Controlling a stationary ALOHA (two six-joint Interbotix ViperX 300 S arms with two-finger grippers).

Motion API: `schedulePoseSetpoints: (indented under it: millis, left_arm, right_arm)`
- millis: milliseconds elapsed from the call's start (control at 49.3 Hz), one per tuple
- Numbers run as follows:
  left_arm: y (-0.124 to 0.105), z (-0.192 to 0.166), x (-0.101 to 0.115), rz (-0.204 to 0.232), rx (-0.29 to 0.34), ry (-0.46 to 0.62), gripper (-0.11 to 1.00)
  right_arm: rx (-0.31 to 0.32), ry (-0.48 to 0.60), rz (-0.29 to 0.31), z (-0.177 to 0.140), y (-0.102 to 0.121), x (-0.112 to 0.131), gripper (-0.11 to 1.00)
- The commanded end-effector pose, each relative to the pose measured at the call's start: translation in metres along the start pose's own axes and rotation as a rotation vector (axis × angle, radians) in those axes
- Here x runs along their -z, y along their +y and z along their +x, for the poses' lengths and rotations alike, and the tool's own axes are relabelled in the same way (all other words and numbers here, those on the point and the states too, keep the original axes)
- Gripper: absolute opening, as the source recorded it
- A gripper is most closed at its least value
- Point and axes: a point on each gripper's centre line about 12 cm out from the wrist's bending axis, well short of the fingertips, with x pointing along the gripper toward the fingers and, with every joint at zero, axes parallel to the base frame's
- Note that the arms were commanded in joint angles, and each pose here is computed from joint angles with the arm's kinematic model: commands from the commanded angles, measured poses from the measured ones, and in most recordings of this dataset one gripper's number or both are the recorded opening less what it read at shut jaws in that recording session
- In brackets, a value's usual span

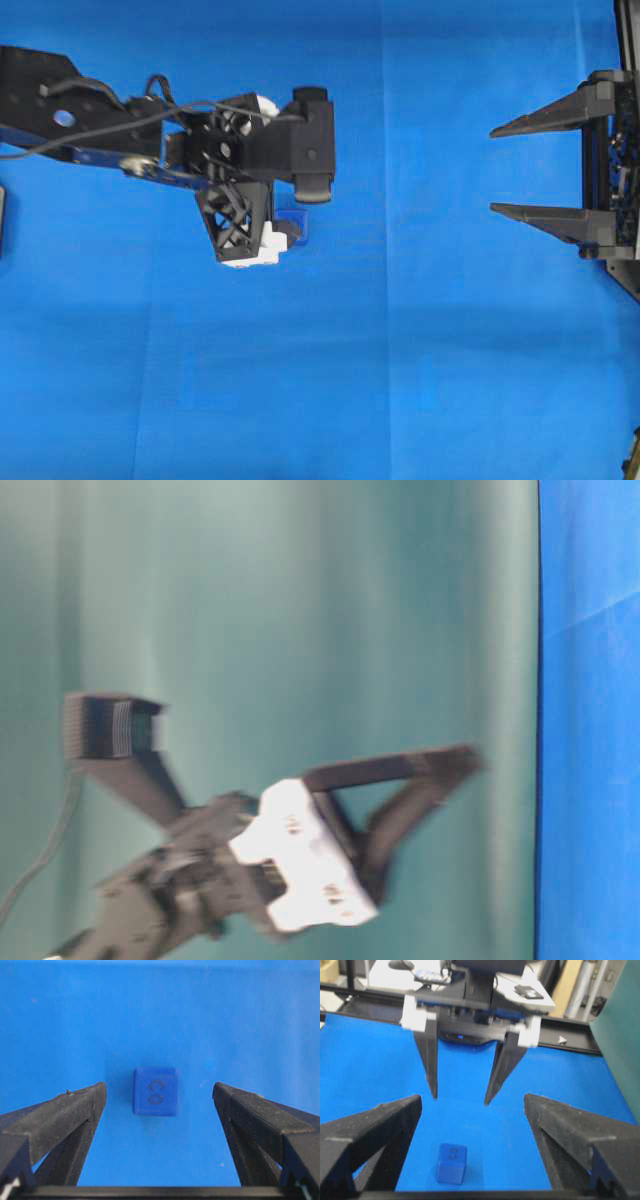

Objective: Handover the blue block to the right arm after grasping it with the left arm, then place it in the designated position.
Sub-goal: 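Lower the left gripper over the blue cube, centering it between fingers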

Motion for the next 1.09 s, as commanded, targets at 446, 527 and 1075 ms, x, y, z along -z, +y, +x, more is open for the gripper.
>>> schedulePoseSetpoints:
  millis: [446, 527, 1075]
  left_arm:
    - [-0.006, 0.053, 0.041, 0.031, 0.009, -0.028, 0.92]
    - [-0.006, 0.053, 0.042, 0.031, 0.009, -0.031, 0.92]
    - [-0.003, 0.066, 0.045, 0.027, 0.005, -0.025, 0.92]
  right_arm:
    - [0.002, -0.017, 0.000, 0.004, 0.000, -0.008, 0.97]
    - [0.002, -0.020, 0.001, 0.004, 0.000, -0.008, 0.97]
    - [0.002, -0.009, 0.001, 0.006, 0.000, -0.006, 0.97]
